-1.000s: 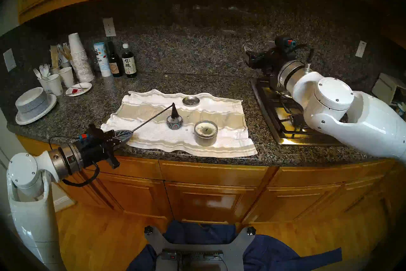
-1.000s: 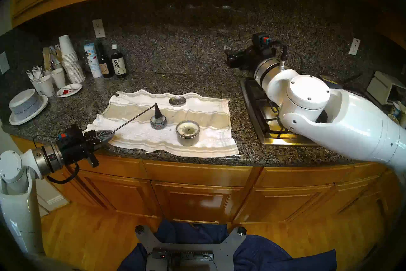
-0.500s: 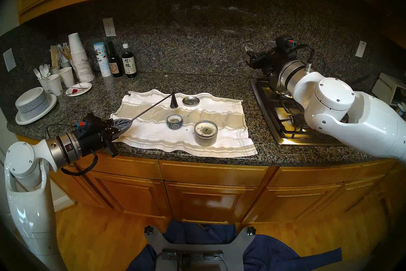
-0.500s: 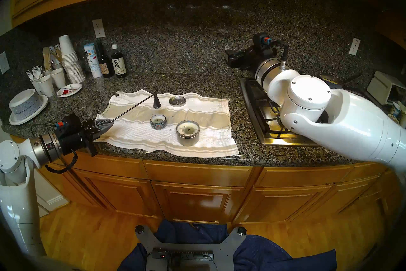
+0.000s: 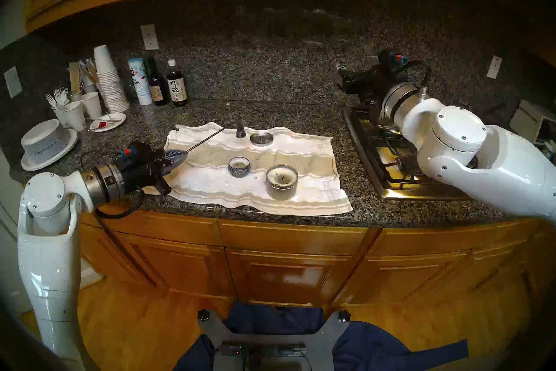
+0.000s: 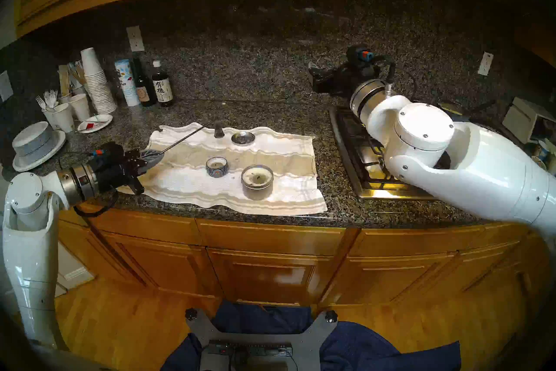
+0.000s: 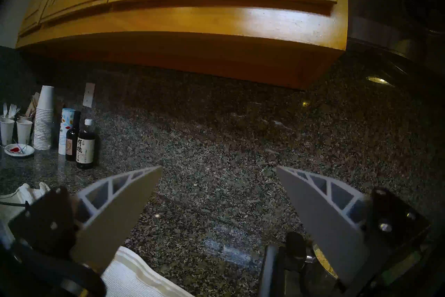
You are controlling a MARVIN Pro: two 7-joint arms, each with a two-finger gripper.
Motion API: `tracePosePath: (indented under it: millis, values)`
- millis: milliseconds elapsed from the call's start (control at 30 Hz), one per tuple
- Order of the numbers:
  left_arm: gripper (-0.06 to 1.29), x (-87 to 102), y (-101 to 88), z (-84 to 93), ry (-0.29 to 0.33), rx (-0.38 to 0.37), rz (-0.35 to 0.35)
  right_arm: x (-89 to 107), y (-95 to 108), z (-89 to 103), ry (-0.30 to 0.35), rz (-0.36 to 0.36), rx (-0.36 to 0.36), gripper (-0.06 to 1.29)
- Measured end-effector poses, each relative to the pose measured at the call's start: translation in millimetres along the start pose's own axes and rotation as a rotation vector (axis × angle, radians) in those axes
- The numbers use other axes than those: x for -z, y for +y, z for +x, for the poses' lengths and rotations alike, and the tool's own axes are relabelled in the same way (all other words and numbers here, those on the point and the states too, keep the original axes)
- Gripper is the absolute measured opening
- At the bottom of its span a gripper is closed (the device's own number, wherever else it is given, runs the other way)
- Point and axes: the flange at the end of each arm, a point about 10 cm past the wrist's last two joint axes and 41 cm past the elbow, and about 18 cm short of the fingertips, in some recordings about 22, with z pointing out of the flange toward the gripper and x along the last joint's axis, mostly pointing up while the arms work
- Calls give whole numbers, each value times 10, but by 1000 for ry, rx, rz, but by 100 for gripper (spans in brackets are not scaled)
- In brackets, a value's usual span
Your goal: Put out candle flame
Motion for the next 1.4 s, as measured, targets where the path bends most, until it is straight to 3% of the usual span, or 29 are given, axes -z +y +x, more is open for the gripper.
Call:
tracePosePath:
  millis: [300,800,1400]
  values:
    - [-2,-270,-106,-59,-20,2,-32,-7,-6,10,3,1,0,124]
    - [-2,-492,-369,-150,-63,5,-57,0,11,13,2,-7,1,124]
    - [-2,-816,-449,-179,-62,31,-110,46,55,21,0,-23,8,124]
